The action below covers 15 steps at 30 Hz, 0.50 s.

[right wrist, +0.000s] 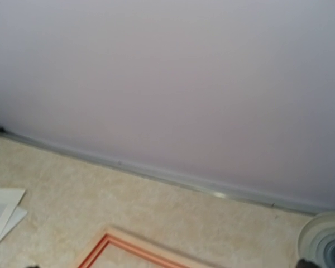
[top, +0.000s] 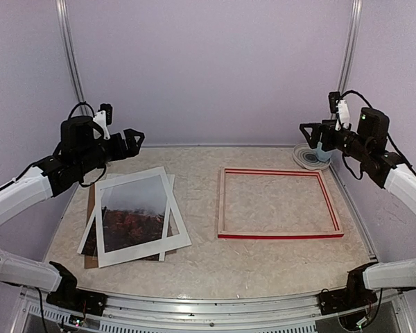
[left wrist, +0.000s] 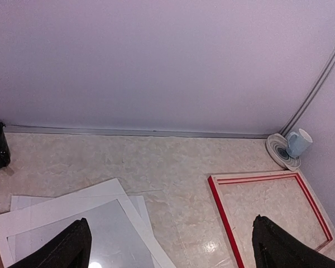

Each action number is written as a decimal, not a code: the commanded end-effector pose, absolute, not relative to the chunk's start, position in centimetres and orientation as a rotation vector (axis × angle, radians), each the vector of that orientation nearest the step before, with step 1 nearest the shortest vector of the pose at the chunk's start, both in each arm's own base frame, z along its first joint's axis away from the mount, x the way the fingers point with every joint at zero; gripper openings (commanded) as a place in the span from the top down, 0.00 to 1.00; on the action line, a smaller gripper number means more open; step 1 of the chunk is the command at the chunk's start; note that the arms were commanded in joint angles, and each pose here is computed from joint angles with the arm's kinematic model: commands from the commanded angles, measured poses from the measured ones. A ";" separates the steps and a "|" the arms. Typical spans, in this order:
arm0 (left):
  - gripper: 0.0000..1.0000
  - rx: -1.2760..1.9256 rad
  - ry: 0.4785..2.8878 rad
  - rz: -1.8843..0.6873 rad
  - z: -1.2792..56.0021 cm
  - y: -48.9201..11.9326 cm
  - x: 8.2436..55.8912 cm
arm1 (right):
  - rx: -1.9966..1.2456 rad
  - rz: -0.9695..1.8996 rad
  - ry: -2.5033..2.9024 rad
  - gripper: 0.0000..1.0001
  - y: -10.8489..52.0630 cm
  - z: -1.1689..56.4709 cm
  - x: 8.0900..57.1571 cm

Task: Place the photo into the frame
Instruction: Rotate the frame body at the center of the board.

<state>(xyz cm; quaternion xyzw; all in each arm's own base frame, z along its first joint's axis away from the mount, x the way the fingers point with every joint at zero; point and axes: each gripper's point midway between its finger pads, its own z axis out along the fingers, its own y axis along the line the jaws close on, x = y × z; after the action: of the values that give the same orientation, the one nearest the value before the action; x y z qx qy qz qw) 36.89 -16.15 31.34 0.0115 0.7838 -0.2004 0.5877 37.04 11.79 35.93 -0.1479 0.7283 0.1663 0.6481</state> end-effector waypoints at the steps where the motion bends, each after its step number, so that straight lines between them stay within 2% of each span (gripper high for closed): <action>1: 0.01 0.038 1.865 -0.505 30.2 -19.0 36.9 | -0.336 0.416 1.716 0.01 12.5 33.8 37.6; 15: 0.01 0.211 2.019 -0.509 23.6 -28.2 38.3 | -0.075 0.310 1.961 0.01 9.5 25.5 40.6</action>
<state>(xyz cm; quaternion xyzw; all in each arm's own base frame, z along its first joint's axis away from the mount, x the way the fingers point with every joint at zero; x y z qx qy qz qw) 37.39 -26.43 23.07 0.0791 0.8412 -0.2083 0.4927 40.18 10.48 28.77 -0.0763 0.7960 0.1471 0.5822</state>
